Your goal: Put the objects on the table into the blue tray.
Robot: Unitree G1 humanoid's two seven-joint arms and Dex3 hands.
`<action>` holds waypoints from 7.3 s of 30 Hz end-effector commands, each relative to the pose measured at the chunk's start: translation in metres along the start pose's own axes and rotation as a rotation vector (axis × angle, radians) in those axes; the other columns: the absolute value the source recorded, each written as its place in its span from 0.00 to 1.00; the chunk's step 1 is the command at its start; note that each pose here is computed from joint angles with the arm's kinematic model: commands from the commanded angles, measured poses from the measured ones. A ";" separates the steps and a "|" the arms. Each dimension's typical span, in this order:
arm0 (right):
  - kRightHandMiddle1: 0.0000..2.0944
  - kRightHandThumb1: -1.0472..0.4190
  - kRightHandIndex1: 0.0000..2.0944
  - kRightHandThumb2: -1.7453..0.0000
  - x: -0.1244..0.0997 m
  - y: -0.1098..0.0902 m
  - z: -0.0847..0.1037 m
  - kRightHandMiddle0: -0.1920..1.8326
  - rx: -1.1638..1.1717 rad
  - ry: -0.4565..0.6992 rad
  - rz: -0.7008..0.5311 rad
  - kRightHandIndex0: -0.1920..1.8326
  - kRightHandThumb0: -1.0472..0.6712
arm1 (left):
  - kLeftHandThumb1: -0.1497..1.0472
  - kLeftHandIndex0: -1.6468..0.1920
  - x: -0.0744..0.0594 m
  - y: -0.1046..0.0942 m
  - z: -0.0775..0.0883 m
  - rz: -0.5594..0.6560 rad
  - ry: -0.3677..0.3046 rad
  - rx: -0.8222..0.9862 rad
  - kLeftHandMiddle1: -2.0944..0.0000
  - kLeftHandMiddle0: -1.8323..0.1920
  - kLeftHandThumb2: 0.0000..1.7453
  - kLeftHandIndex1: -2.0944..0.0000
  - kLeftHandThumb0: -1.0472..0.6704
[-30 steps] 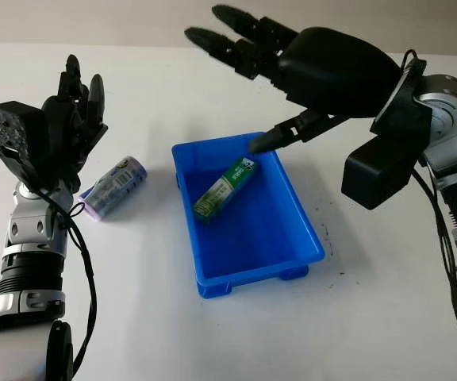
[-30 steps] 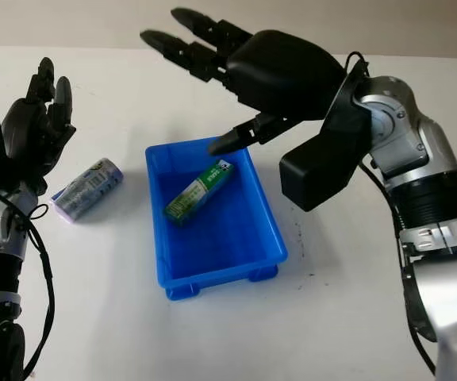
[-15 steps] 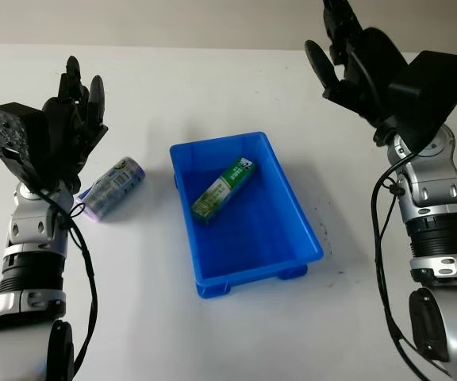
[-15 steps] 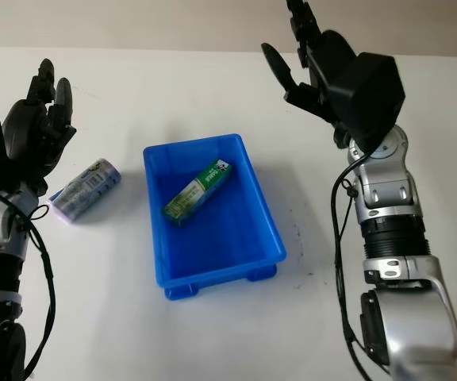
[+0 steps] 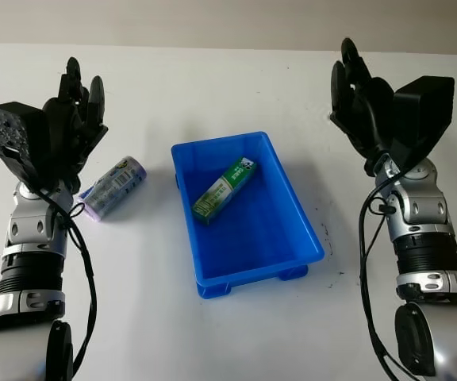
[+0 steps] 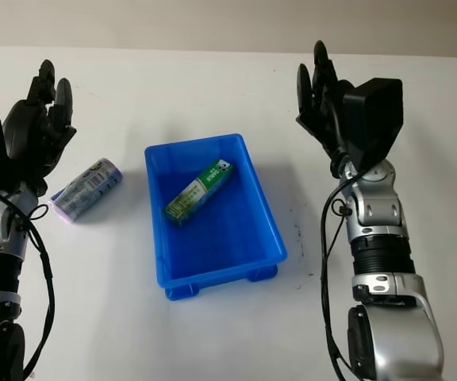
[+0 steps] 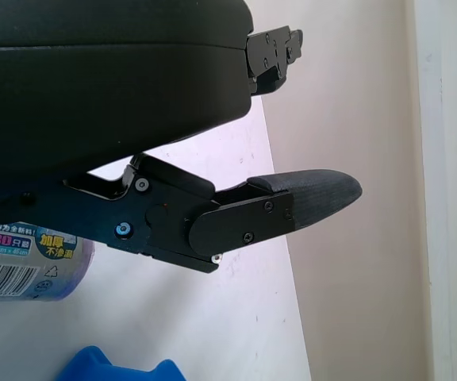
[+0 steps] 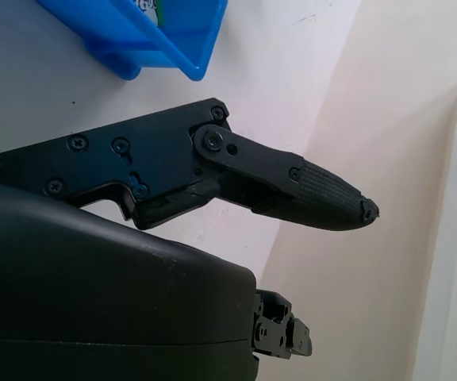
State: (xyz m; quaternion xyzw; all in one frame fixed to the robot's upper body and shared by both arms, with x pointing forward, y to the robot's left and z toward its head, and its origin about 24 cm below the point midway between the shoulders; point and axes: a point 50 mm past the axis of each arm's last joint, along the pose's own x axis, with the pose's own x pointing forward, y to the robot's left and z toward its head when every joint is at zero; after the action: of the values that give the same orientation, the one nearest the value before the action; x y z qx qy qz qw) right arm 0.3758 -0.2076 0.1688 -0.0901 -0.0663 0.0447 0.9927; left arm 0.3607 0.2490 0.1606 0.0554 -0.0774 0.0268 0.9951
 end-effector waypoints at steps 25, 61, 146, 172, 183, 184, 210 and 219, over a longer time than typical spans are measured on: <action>0.00 0.00 0.00 0.56 -0.001 0.003 0.005 0.00 0.020 0.000 0.016 0.00 0.22 | 1.00 0.96 -0.018 0.005 0.052 -0.035 0.239 0.712 0.97 0.96 0.19 0.97 0.09; 0.00 0.00 0.00 0.56 0.007 0.009 0.007 0.00 0.069 -0.025 0.074 0.00 0.22 | 1.00 0.91 -0.050 -0.031 0.040 0.015 0.259 1.260 0.02 0.91 0.15 0.50 0.12; 0.00 0.00 0.00 0.58 0.008 0.007 0.007 0.00 0.117 -0.045 0.094 0.00 0.22 | 1.00 0.76 -0.045 -0.050 0.111 0.209 -0.188 1.712 0.00 0.48 0.20 0.00 0.31; 0.00 0.00 0.00 0.57 0.006 0.011 0.002 0.00 0.118 -0.036 0.087 0.00 0.24 | 1.00 0.77 -0.033 -0.048 0.167 0.299 -0.384 1.528 0.03 0.63 0.14 0.31 0.25; 0.00 0.00 0.00 0.57 0.008 0.011 -0.001 0.00 0.120 -0.018 0.100 0.00 0.24 | 0.99 0.93 -0.048 0.030 0.135 0.089 -0.338 0.639 0.99 0.92 0.05 0.96 0.16; 0.00 0.00 0.00 0.57 0.008 0.011 -0.001 0.00 0.119 -0.018 0.102 0.00 0.24 | 1.00 0.95 -0.048 0.035 0.129 0.083 -0.330 0.591 0.99 0.94 0.05 0.97 0.14; 0.00 0.00 0.00 0.57 0.010 0.009 0.007 0.00 0.115 -0.030 0.122 0.00 0.24 | 0.92 1.00 -0.057 0.050 -0.001 -0.009 -0.001 0.311 1.00 1.00 0.03 1.00 0.04; 0.00 0.00 0.00 0.57 0.009 0.008 0.008 0.00 0.104 -0.031 0.121 0.00 0.24 | 0.93 1.00 -0.051 0.045 -0.033 0.009 0.042 0.289 1.00 1.00 0.03 1.00 0.06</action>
State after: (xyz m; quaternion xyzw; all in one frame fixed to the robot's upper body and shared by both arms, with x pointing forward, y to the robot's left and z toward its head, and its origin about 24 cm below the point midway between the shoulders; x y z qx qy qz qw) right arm 0.3833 -0.1959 0.1659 -0.0333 -0.0594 0.1110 0.9915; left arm 0.3086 0.2968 0.1215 0.1931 -0.0417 0.0429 0.9794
